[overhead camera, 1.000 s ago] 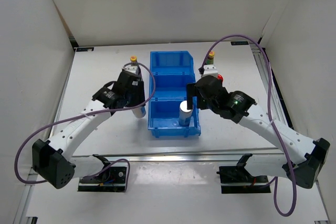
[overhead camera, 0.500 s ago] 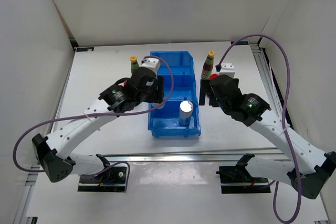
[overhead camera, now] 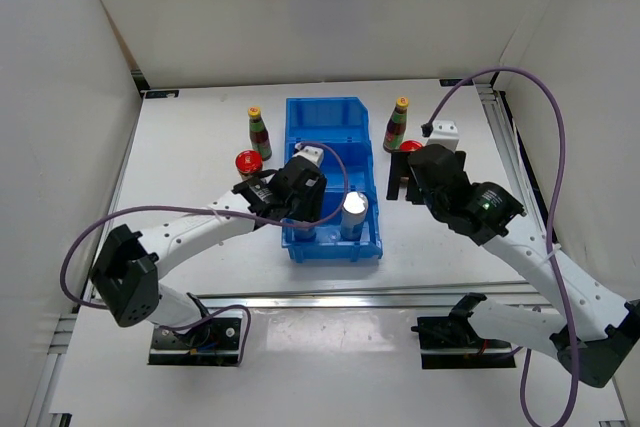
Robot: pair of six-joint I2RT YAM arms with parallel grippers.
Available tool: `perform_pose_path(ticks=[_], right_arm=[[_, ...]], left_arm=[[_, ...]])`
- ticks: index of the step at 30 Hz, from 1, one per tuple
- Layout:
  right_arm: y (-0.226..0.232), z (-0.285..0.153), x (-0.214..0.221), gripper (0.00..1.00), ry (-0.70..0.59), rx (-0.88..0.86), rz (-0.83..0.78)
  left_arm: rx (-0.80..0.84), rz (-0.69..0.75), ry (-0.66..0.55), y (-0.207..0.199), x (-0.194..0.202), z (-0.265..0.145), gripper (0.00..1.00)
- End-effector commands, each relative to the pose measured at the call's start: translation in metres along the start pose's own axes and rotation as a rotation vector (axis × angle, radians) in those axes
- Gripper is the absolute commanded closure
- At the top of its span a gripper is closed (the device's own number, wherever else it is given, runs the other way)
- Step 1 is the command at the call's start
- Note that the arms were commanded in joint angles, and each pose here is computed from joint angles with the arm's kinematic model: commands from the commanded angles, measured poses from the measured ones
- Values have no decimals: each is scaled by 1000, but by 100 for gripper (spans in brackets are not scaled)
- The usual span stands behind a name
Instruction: Organize the condiment bottles
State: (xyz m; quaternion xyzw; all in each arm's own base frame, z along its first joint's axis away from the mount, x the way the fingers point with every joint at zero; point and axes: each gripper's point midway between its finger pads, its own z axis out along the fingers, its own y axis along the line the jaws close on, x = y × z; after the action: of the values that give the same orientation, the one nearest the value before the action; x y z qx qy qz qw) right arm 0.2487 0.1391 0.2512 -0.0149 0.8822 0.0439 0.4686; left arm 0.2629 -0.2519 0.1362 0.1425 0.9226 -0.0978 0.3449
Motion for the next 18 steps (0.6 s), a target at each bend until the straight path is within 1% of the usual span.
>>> perform_pose_path(ticks=[1,3,4,6,7,8,11,12,13,14,17,18], right_arm=[[-11,-2,0,0,-12,45,-7],[-13,0,0,0,-14,65,14],[-14,0,-1,0,-20,75,14],[-15,1,-2,0,-25,83,24],[-15,3,0,0,-18,87,19],[-16,3,-1,0,-23,96,19],[-23,2,0,0,-32,127,24],[-29,4,3,0,-28,149,21],[-33,5,0,0,-43,177,60],[-38,5,5,0,-34,191,75],[-45,14,12,0,13,200,114],[-42,15,15,0,36,173,115]], left_arm=[[72,-45,-97,-19,-26,0,80],[76,-42,-85,-21,-24,3,73],[77,-32,-72,-24,-19,6,65],[77,-32,-72,-24,-19,9,56],[77,-32,-72,-24,-19,9,49],[81,-34,-80,-26,-23,7,33],[64,-29,-90,-25,-23,7,19],[68,-32,-98,-25,-26,4,11],[62,-38,-120,-23,-31,-1,4],[62,-44,-141,-23,-37,-6,1],[71,-51,-193,-20,-50,-22,1],[80,-46,-215,-21,-56,-29,1]])
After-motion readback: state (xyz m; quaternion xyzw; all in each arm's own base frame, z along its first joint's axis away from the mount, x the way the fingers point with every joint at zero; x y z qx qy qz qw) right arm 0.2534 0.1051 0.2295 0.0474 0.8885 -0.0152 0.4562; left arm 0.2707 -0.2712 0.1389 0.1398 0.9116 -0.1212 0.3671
